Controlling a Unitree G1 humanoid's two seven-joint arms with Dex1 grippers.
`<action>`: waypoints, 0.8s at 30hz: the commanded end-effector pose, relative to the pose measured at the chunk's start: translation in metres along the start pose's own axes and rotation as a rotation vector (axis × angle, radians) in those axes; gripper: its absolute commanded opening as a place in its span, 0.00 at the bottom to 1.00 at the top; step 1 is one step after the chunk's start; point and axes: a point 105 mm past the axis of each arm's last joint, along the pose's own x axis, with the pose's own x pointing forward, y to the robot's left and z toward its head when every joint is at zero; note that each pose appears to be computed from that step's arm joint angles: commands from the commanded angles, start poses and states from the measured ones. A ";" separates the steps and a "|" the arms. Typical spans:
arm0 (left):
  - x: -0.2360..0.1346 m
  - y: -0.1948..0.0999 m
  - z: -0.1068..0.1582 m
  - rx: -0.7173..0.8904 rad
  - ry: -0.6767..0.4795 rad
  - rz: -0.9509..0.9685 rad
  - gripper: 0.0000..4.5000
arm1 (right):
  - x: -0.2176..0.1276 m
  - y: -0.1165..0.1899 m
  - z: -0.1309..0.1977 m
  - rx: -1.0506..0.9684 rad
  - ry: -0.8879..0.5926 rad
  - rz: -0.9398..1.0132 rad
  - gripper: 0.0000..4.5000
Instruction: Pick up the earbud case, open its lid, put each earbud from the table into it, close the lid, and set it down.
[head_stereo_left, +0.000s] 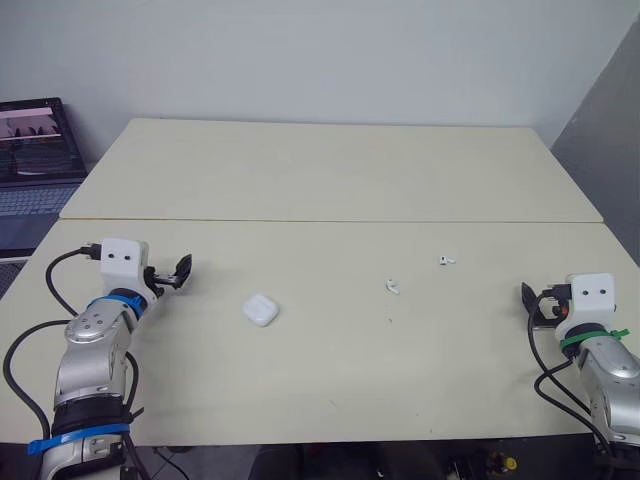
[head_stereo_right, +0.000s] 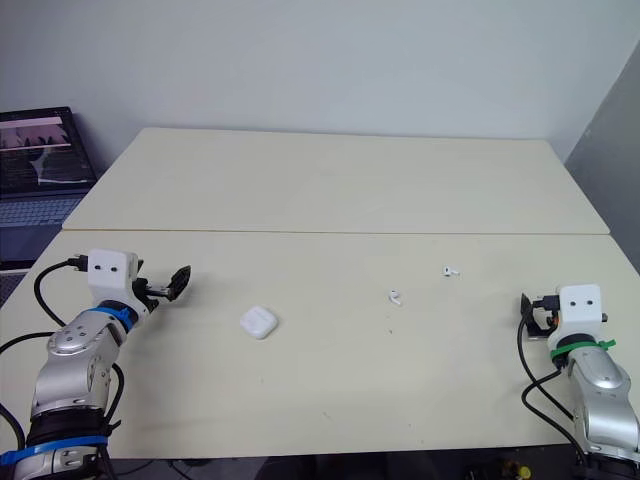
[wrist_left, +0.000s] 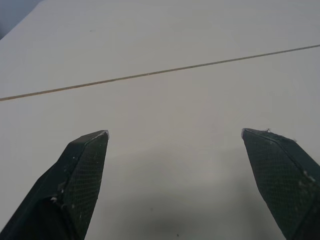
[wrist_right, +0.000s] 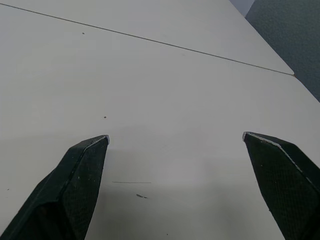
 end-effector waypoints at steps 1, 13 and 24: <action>-0.003 0.013 0.017 0.011 -0.063 0.030 1.00 | -0.001 -0.006 0.014 -0.022 -0.049 -0.017 1.00; -0.005 0.013 0.023 0.008 -0.081 -0.001 1.00 | -0.002 -0.004 0.014 -0.018 -0.052 -0.014 1.00; -0.010 0.013 0.036 -0.014 -0.109 -0.061 1.00 | 0.001 -0.003 0.021 -0.017 -0.072 -0.005 1.00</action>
